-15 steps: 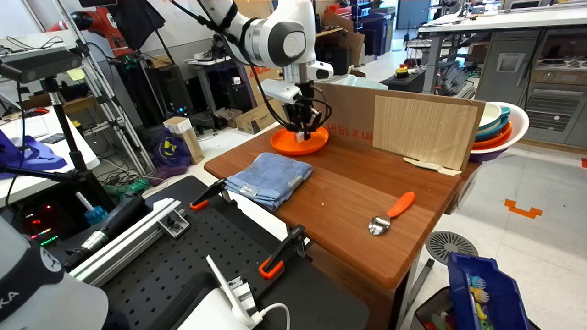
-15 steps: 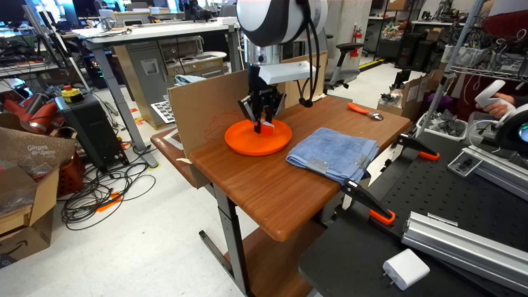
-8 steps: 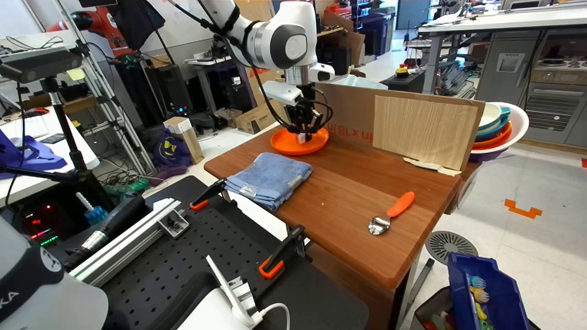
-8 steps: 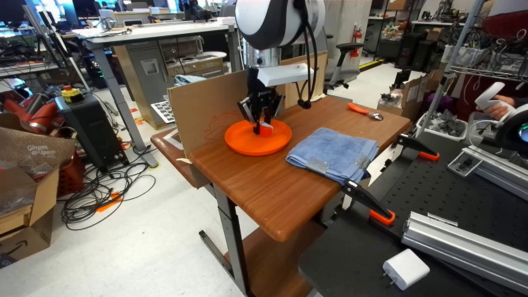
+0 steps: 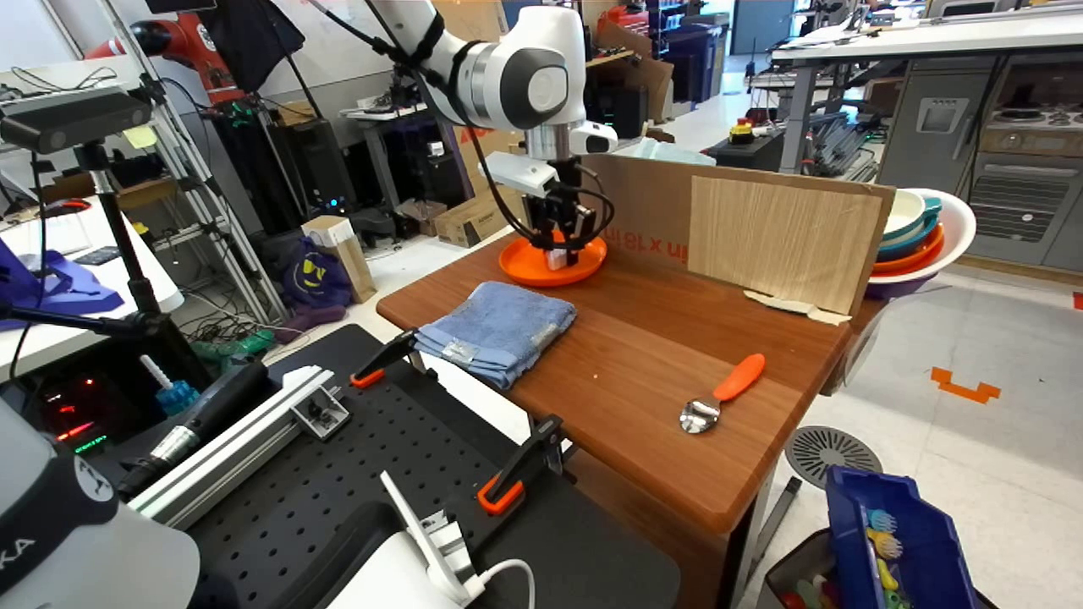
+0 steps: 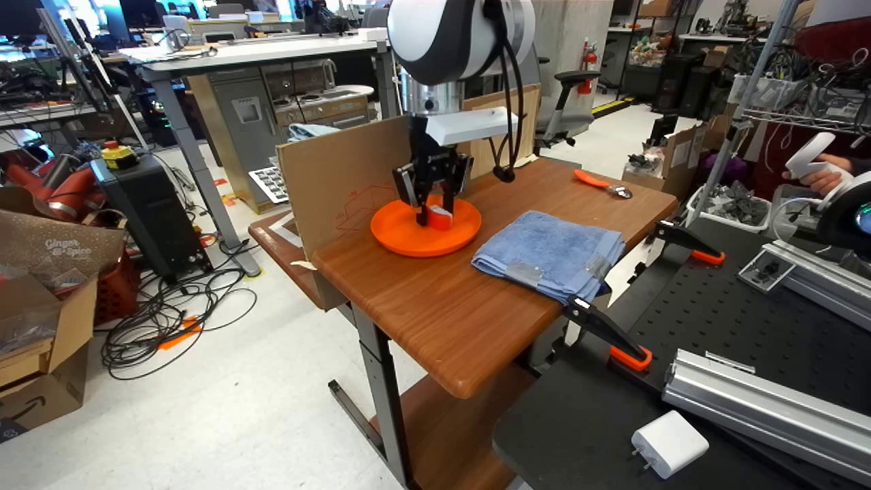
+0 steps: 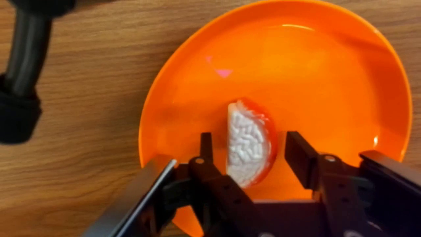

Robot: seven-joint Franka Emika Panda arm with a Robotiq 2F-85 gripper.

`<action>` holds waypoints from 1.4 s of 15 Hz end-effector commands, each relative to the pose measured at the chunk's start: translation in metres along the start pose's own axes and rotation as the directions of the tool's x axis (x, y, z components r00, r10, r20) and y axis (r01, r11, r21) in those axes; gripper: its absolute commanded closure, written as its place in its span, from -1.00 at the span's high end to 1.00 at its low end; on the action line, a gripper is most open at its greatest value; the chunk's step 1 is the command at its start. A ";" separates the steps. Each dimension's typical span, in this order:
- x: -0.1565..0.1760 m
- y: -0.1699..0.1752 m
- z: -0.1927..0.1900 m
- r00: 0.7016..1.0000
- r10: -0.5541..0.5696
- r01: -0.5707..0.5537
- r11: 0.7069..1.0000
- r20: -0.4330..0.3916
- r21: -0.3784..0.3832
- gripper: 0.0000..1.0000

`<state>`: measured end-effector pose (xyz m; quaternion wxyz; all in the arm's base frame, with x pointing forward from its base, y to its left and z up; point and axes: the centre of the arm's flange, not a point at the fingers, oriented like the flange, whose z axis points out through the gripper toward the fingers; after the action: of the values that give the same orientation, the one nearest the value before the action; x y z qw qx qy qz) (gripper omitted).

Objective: Put the white and orange object onto the orange plate

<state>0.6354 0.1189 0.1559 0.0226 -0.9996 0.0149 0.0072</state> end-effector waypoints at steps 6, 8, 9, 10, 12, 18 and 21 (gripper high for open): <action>0.005 -0.004 -0.003 1.000 -0.004 0.005 1.000 0.018 -0.024 1.00; 0.003 -0.005 -0.007 1.000 -0.009 0.009 1.000 0.016 -0.018 1.00; 0.002 -0.006 -0.010 1.000 -0.010 0.010 1.000 0.017 -0.014 1.00; -0.001 -0.008 -0.014 1.000 -0.015 0.015 1.000 0.010 -0.011 1.00; -0.007 -0.013 -0.025 1.000 -0.026 0.026 1.000 -0.001 0.001 1.00; -0.003 -0.027 -0.047 0.998 -0.036 0.037 0.999 -0.047 0.029 1.00; -0.004 -0.026 -0.041 0.999 -0.034 0.035 0.999 -0.039 0.028 1.00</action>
<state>0.6326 0.1429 0.1978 0.0367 -0.9992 -0.0019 -0.0127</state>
